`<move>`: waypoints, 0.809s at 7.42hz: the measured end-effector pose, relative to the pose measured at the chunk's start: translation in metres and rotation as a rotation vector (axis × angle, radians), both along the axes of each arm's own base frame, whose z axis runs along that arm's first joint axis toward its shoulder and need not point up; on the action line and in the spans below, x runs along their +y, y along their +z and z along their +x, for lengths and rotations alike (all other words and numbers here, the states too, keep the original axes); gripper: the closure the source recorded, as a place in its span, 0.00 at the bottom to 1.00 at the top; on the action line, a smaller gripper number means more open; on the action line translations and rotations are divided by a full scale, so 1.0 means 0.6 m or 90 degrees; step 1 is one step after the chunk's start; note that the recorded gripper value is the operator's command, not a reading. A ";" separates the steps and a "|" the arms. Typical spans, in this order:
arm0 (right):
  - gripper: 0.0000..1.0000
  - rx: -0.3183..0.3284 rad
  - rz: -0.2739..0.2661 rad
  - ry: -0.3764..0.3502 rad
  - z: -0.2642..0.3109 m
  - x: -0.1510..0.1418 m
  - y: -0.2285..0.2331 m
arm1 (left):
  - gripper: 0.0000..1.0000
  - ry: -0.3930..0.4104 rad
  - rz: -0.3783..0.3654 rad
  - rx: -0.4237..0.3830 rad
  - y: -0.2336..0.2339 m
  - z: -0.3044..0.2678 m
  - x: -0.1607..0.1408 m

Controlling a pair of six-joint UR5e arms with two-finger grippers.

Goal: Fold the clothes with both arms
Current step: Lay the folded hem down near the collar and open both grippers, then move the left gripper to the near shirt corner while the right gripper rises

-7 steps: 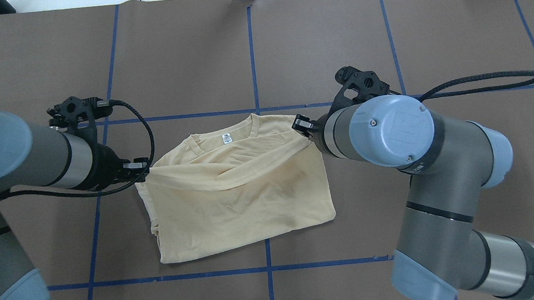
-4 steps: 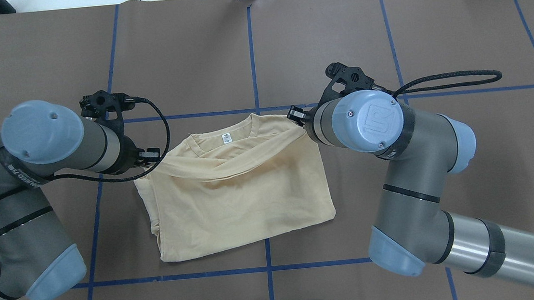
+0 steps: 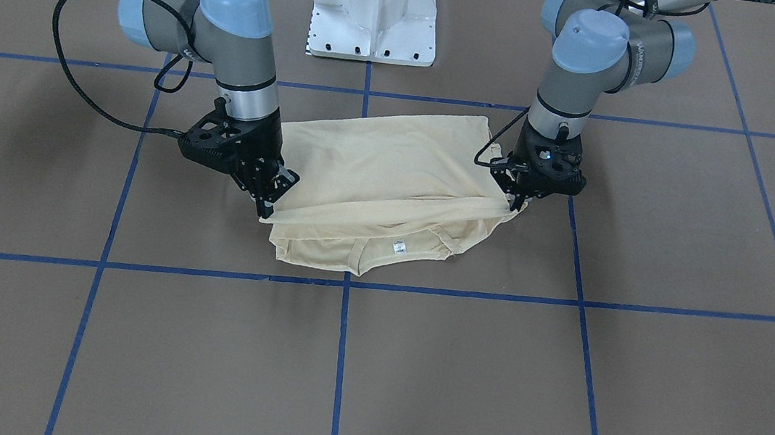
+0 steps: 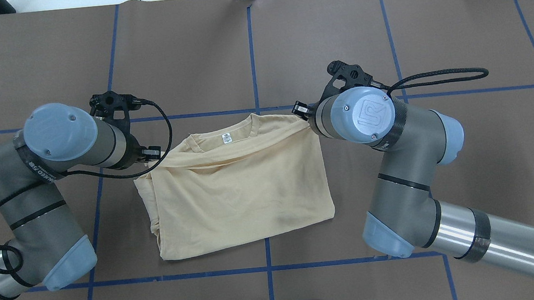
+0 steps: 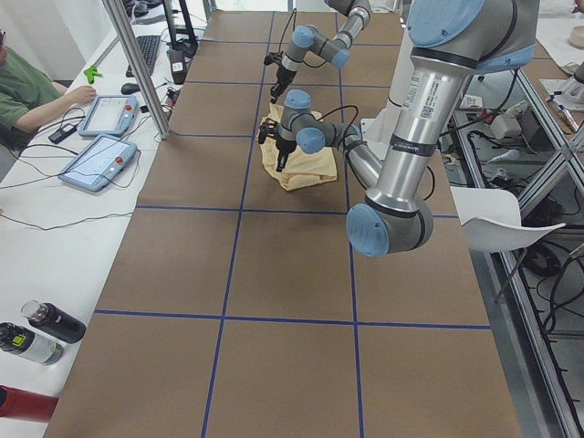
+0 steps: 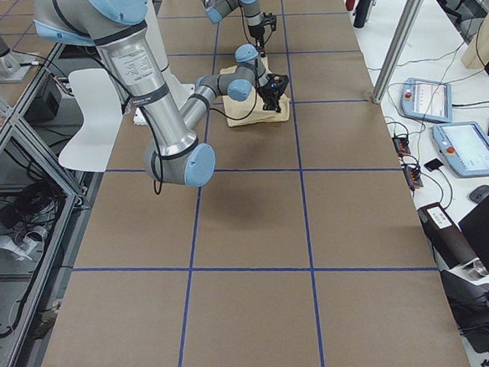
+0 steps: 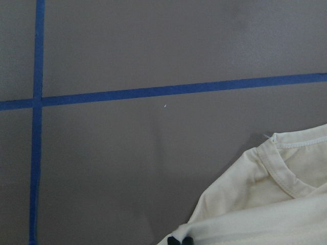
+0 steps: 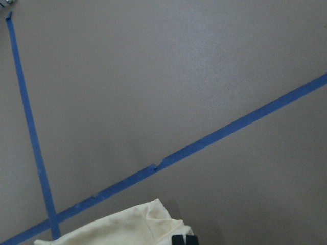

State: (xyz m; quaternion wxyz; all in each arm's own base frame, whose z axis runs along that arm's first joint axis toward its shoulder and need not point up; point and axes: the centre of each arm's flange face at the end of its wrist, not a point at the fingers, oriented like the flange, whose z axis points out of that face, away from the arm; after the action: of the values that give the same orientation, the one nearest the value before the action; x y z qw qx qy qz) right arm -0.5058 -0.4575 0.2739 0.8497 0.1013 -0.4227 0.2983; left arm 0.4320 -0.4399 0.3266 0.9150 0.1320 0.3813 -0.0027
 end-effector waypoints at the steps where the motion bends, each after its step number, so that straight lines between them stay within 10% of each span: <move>1: 0.00 0.004 -0.004 0.003 0.001 -0.007 0.007 | 0.01 0.005 0.012 -0.001 0.000 -0.004 -0.005; 6: 0.00 -0.005 -0.004 -0.040 0.040 -0.051 -0.011 | 0.00 0.076 0.045 0.046 -0.035 -0.035 0.031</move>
State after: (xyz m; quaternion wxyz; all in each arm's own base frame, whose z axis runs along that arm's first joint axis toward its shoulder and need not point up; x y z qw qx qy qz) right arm -0.4815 -0.4878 0.2674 0.8571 0.0844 -0.4283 0.2734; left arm 0.4112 -0.4216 0.3055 0.8939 0.1410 0.4213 0.0602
